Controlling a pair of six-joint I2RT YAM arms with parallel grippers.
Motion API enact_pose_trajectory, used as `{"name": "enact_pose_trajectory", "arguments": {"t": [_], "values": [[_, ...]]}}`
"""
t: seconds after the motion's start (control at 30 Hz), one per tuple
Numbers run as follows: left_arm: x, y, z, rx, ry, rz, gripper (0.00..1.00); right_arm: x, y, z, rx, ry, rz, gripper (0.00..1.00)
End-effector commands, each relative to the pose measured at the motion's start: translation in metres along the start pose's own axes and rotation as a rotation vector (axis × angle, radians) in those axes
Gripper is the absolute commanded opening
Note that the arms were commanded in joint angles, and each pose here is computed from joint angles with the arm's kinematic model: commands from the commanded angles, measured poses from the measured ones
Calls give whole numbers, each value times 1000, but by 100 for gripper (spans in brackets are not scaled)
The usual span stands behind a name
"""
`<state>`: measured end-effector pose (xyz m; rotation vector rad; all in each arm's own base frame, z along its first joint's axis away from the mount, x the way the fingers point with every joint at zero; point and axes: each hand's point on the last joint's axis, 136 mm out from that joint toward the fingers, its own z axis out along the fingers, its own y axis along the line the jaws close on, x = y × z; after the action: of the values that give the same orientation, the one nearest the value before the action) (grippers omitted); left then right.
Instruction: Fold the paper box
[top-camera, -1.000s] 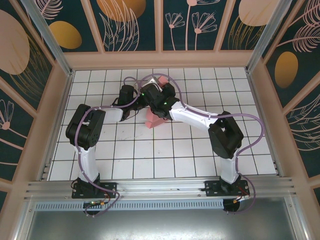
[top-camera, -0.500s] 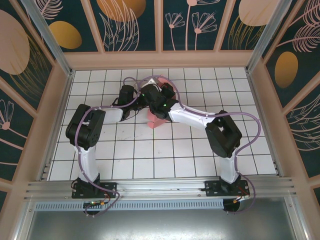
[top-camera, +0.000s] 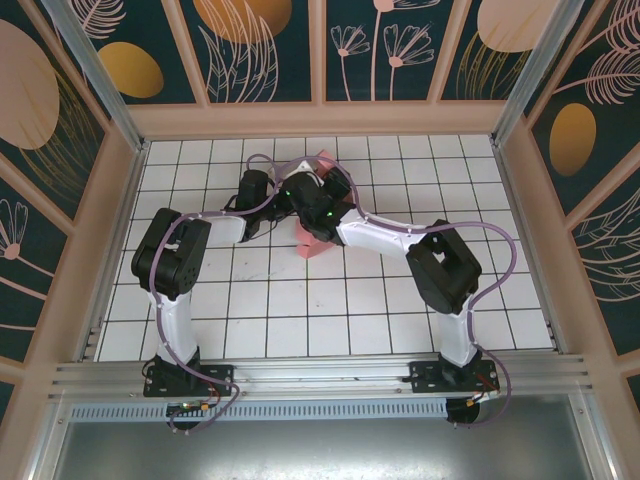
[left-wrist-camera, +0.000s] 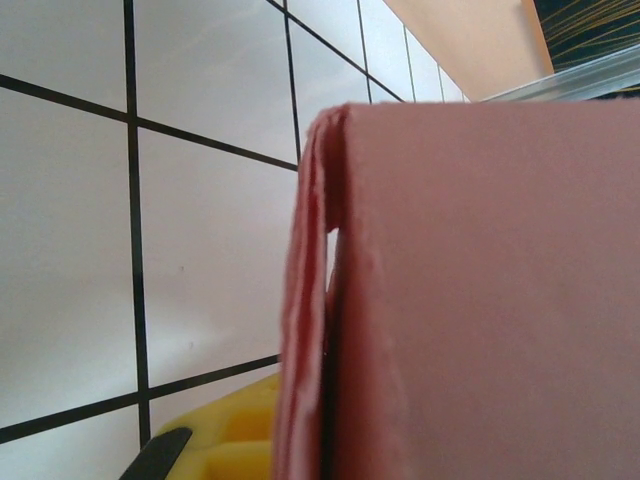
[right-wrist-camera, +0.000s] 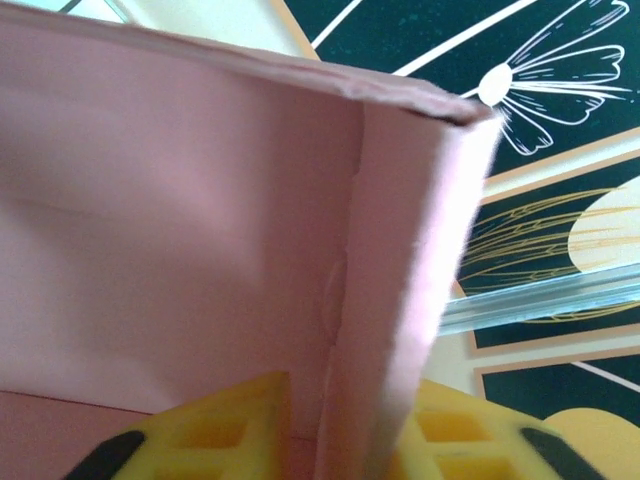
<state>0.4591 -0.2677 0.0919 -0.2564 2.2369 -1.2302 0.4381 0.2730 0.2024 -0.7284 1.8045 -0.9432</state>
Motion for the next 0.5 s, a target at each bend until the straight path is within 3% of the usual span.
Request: {"name": "enact_pose_trajectory", "arguments": {"t": [0.0,0.07,0.2,0.27,0.37,0.4,0.43,0.47], "values": [[-17,-45,-6,126,-26,45,0,11,15,9,7,33,-53,13],[-17,-45,-6,125,-26,42,0,11,15,9,18,34,-58,0],[-18,-44,-5,121,-22,29,0,10,13,10,35,30,-53,0],[-17,-46,-5,123,-22,30,0,8,11,10,40,29,-40,18],[-18,-46,-5,122,-20,33,0,6,9,9,41,25,-26,23],[-18,-46,-5,121,-21,32,0,6,9,9,41,26,-23,17],[-18,-46,-6,122,-20,32,0,7,9,10,41,27,-27,1],[-18,-46,-6,122,-21,32,0,7,10,11,41,29,-33,0]]}}
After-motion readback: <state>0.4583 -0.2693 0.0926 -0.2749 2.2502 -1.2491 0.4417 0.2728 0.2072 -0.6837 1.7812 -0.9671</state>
